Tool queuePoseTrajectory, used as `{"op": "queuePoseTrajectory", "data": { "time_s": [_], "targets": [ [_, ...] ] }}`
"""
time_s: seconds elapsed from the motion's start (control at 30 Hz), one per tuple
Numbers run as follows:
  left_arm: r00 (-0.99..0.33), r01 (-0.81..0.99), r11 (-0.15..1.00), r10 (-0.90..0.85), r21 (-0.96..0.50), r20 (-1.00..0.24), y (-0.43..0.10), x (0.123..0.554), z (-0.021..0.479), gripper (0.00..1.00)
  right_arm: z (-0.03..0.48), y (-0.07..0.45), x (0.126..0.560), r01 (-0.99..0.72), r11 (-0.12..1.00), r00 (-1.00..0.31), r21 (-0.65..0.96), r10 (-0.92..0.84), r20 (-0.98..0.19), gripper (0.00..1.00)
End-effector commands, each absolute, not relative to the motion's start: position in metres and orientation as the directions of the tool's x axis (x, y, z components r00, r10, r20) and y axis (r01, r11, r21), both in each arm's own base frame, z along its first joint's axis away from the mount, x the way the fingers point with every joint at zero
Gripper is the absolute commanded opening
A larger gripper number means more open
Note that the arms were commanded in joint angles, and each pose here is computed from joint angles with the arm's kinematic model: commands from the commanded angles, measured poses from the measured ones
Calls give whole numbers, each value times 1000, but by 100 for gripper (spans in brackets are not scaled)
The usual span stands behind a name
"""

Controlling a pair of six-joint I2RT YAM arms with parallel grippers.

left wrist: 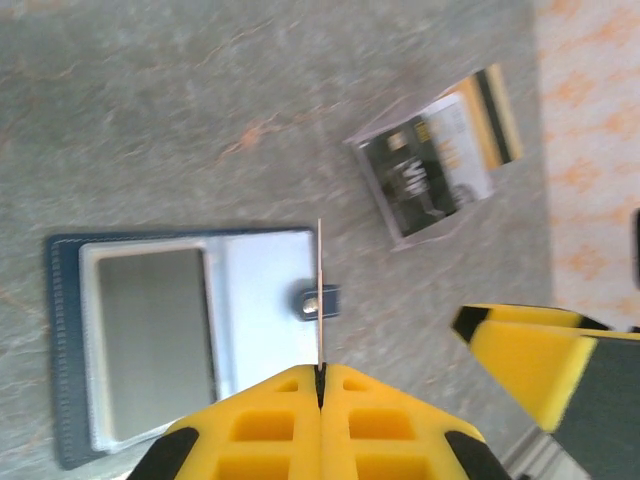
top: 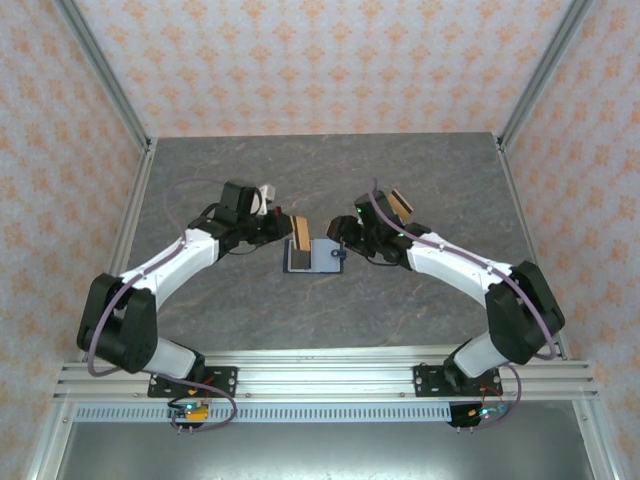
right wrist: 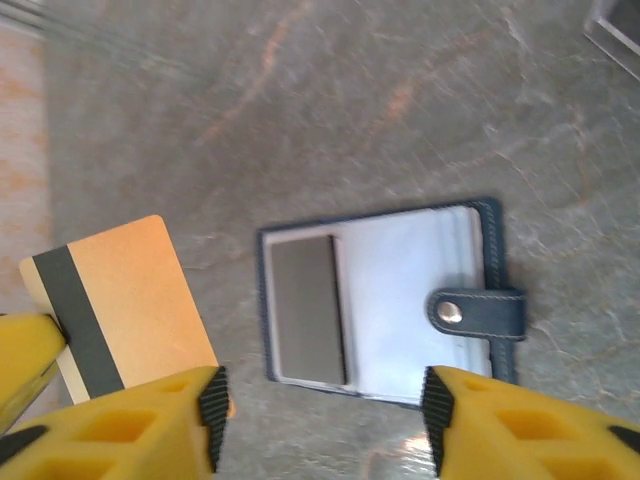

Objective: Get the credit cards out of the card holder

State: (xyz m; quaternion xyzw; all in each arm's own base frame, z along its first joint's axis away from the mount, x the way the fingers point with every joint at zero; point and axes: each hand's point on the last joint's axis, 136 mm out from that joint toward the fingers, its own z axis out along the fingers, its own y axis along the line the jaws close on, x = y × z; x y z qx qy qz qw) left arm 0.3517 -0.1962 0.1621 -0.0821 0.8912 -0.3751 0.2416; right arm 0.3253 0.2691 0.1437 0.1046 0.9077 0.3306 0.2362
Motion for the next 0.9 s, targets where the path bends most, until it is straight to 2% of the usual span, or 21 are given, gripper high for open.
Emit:
{"op": "queuePoseTrajectory", "data": {
  "time_s": [0.0, 0.2, 0.4, 0.6, 0.8, 0.87],
  "targets": [
    [-844, 88, 585, -386, -806, -372, -210, 354, 205, 4, 171, 285, 327, -66, 665, -871, 744, 326, -369, 64],
    [-844, 124, 446, -423, -886, -331, -225, 351, 245, 4, 217, 305, 335, -124, 411, -893, 903, 350, -282, 66],
    [-854, 115, 357, -442, -927, -276, -232, 352, 258, 3, 244, 316, 336, -146, 262, -910, 954, 342, -233, 60],
    [-860, 110, 354, -434, -929, -268, -233, 351, 257, 3, 250, 313, 342, -128, 231, -913, 965, 352, -205, 37],
    [-870, 84, 375, -424, -923, -251, -232, 349, 243, 3, 254, 310, 339, -169, 247, -906, 954, 343, -249, 27],
    [-870, 75, 383, -425, -920, -248, -231, 349, 240, 3, 254, 310, 337, -182, 260, -905, 948, 332, -265, 21]
  ]
}}
